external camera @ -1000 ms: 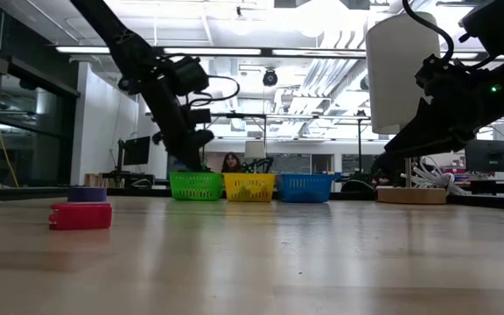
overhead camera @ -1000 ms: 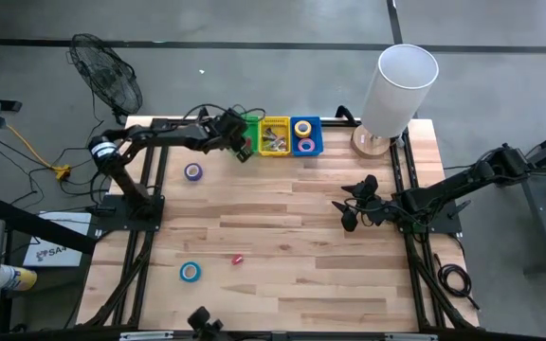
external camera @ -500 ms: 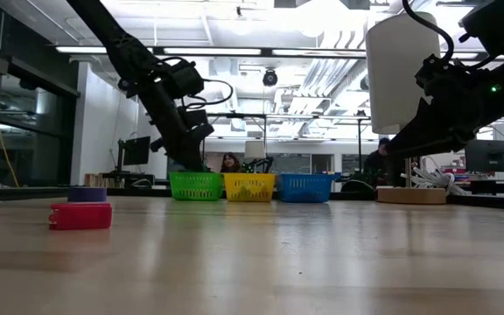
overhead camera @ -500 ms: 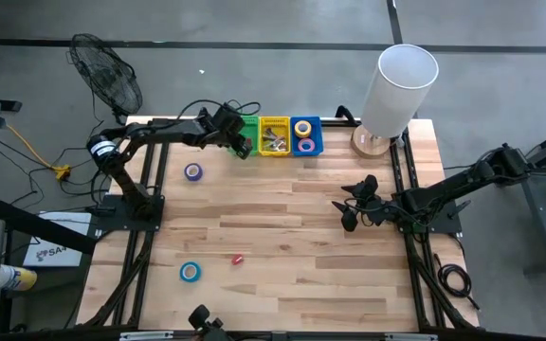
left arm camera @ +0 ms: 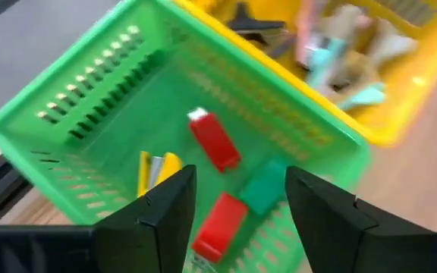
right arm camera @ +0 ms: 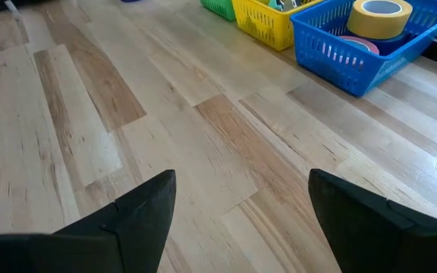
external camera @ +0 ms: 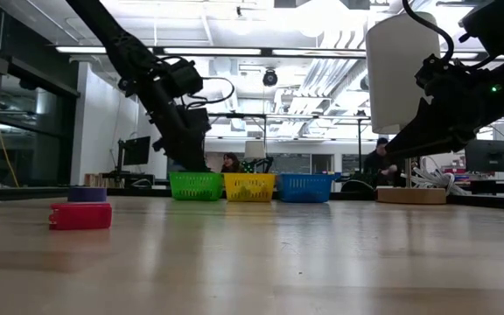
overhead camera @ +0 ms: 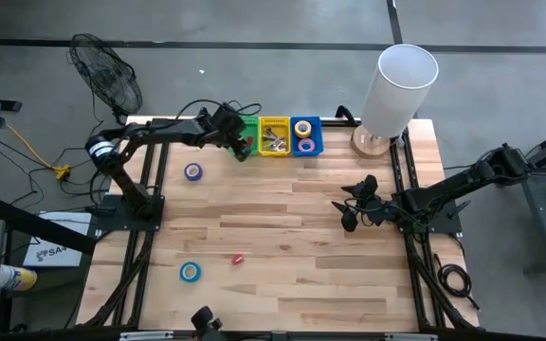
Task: Pick and place Stapler, Stapler remover, tape
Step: Put the red stapler into the green bin
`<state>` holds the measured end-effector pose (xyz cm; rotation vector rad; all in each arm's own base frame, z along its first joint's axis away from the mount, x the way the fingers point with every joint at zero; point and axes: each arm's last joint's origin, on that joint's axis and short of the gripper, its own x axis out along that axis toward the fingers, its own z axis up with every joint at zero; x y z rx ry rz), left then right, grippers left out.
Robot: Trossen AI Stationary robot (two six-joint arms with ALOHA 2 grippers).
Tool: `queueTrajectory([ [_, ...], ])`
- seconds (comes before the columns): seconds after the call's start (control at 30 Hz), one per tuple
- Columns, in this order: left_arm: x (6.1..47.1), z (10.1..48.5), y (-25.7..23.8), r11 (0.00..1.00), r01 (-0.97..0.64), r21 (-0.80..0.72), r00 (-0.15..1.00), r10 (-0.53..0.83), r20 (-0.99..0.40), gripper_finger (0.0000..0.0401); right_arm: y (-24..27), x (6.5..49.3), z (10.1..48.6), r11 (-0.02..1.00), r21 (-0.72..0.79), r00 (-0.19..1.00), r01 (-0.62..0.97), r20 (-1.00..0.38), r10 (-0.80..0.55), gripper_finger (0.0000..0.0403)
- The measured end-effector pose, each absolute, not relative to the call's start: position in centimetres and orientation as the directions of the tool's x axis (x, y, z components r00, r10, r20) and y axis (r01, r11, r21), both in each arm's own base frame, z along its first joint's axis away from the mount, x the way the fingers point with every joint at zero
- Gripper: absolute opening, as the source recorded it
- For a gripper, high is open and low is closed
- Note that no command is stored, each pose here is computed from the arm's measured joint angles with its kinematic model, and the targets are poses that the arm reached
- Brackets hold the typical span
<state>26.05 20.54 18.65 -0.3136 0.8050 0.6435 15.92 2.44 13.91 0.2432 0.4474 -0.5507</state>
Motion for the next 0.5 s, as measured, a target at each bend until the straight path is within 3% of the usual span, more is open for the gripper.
queueTrajectory([
  [0.27, 23.9, 22.4, 18.1, 0.860, -0.502, -0.088, 0.590, 0.267, -0.762, 0.0201, 2.4, 15.9, 13.9, 0.827, 0.098, 0.756, 0.553, -0.475, -0.450, 0.0291],
  [0.5, 22.4, 24.8, 13.4, 0.870, -0.466, -0.159, 0.551, 0.145, -0.822, 0.0201, 2.4, 15.8, 13.8, 0.825, 0.091, 0.752, 0.558, -0.476, -0.456, 0.0291],
])
